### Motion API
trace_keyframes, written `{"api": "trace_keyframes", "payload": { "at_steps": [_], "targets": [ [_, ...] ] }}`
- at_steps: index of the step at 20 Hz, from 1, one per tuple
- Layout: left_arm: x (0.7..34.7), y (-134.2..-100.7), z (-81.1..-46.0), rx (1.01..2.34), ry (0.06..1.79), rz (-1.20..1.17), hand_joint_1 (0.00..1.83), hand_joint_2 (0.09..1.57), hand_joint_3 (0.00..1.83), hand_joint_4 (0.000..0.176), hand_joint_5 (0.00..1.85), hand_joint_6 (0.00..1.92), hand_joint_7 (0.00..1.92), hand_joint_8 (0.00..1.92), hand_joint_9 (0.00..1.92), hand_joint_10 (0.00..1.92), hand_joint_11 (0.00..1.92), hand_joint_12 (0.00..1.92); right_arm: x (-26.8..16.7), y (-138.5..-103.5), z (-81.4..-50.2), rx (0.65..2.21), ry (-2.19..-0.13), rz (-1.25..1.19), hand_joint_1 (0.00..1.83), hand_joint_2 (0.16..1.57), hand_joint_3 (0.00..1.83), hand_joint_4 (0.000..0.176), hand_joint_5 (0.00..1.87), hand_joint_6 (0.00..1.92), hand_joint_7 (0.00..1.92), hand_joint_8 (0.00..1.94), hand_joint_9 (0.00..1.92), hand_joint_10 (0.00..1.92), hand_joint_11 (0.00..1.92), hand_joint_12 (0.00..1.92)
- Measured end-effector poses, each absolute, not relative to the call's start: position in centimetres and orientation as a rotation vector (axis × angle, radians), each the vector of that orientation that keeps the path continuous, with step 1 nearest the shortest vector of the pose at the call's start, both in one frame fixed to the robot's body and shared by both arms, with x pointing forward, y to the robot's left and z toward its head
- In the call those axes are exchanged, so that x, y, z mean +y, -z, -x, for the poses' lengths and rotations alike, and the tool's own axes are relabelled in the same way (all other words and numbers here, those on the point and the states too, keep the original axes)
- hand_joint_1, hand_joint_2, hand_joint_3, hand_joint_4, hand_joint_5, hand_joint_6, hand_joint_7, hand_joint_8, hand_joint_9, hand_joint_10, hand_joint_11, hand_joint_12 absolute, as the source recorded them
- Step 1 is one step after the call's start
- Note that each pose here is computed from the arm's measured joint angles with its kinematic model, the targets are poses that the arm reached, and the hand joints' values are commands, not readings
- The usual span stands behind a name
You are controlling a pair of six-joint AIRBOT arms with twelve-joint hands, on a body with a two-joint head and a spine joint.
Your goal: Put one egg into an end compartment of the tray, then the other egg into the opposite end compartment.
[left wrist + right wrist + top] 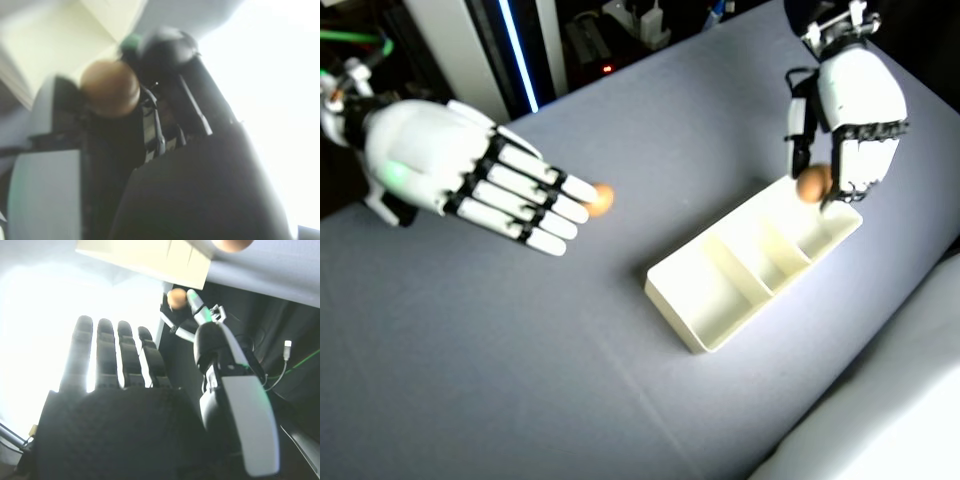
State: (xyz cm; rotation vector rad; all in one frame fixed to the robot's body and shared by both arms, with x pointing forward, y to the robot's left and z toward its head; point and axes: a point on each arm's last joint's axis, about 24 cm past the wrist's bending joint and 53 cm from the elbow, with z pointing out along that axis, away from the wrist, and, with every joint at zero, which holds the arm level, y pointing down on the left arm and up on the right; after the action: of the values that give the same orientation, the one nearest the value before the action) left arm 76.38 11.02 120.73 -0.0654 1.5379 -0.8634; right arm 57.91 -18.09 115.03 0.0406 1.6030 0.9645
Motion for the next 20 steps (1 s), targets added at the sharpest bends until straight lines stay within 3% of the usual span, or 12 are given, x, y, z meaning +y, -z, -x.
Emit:
{"api": "trace_keyframes", "payload": {
  "at_steps": [2,4,5,6,7,8,9,12,14,15,17,20],
  "targets": [
    [10.9,-120.9,-76.0,1.534,0.87,0.061,0.67,1.2,0.0,0.144,0.05,0.03,0.0,0.0,0.0,0.0,0.0,0.21,-17.5,-115.1,-57.5,1.606,-1.0,-0.028,0.53,1.31,0.0,0.0,0.0,0.0,0.0,0.0,0.0,0.0,0.01,0.01],
    [10.6,-121.2,-74.6,1.507,0.892,0.027,0.46,1.31,0.03,0.108,0.07,0.02,0.0,0.0,0.0,0.0,0.0,0.03,-17.0,-115.2,-57.3,1.611,-1.033,-0.025,0.55,1.26,0.03,0.0,0.0,0.0,0.01,0.0,0.0,0.21,0.0,0.83],
    [10.7,-121.6,-73.8,1.487,0.913,0.021,0.39,1.36,0.04,0.104,0.06,0.02,0.04,0.01,0.0,0.0,0.0,0.0,-16.6,-115.3,-57.3,1.612,-1.043,-0.01,0.56,1.25,0.01,0.0,0.0,0.0,0.05,0.02,0.0,0.37,0.0,1.27],
    [11.0,-121.8,-73.0,1.47,0.926,0.007,0.39,1.4,0.02,0.125,0.09,0.03,0.04,0.01,0.0,0.0,0.0,0.0,-16.2,-115.3,-57.2,1.619,-1.053,0.006,0.57,1.23,0.0,0.0,0.0,0.0,0.08,0.03,0.0,0.48,0.0,1.46],
    [11.4,-122.2,-72.2,1.449,0.941,-0.003,0.42,1.42,0.02,0.088,0.14,0.05,0.05,0.01,0.0,0.0,0.02,0.02,-15.8,-115.0,-57.1,1.625,-1.068,0.012,0.54,1.23,0.0,0.0,0.0,0.0,0.11,0.04,0.0,0.58,0.0,1.54],
    [12.2,-122.9,-71.1,1.411,0.955,-0.009,0.48,1.43,0.0,0.065,0.19,0.06,0.08,0.04,0.02,0.01,0.0,0.39,-15.5,-114.5,-57.0,1.644,-1.081,0.009,0.54,1.22,0.0,0.0,0.0,0.0,0.12,0.04,0.0,0.66,0.0,1.65],
    [12.8,-123.3,-70.5,1.391,0.956,-0.009,0.5,1.44,0.0,0.057,0.19,0.06,0.16,0.05,0.05,0.02,0.0,0.55,-15.3,-114.0,-57.0,1.665,-1.079,0.012,0.55,1.22,0.0,0.0,0.0,0.0,0.13,0.04,0.0,0.72,0.0,1.72],
    [14.6,-123.9,-68.5,1.342,0.954,-0.017,0.59,1.43,0.0,0.068,0.24,0.07,0.21,0.03,0.07,0.04,0.0,0.91,-14.8,-112.6,-57.1,1.711,-1.079,0.018,0.64,1.21,0.0,0.0,0.02,0.01,0.15,0.05,0.0,0.75,0.0,1.81],
    [15.0,-123.6,-66.7,1.329,0.982,-0.025,0.65,1.41,0.0,0.035,0.33,0.11,0.29,0.04,0.13,0.07,0.0,0.92,-14.5,-111.5,-57.7,1.741,-1.07,0.011,0.62,1.2,0.0,0.0,0.03,0.01,0.16,0.05,0.0,0.72,0.0,1.81],
    [15.1,-123.4,-66.0,1.326,0.989,-0.04,0.73,1.39,0.0,0.0,0.39,0.11,0.33,0.03,0.17,0.08,0.0,0.94,-14.1,-111.2,-58.0,1.749,-1.073,0.006,0.61,1.2,0.0,0.0,0.04,0.02,0.16,0.05,0.0,0.69,0.0,1.8],
    [15.9,-123.3,-64.5,1.316,0.998,-0.046,0.74,1.4,0.0,0.0,0.43,0.08,0.35,0.01,0.19,0.07,0.0,0.81,-13.2,-110.3,-58.7,1.77,-1.076,0.008,0.62,1.2,0.0,0.0,0.06,0.02,0.16,0.04,0.0,0.62,0.0,1.64],
    [17.5,-123.7,-63.5,1.283,0.995,-0.025,0.68,1.4,0.0,0.0,0.51,0.04,0.38,0.01,0.22,0.04,0.0,0.83,-12.2,-108.6,-59.5,1.814,-1.072,0.009,0.68,1.19,0.0,0.0,0.08,0.03,0.2,0.04,0.0,0.69,0.0,1.64]
  ]
}}
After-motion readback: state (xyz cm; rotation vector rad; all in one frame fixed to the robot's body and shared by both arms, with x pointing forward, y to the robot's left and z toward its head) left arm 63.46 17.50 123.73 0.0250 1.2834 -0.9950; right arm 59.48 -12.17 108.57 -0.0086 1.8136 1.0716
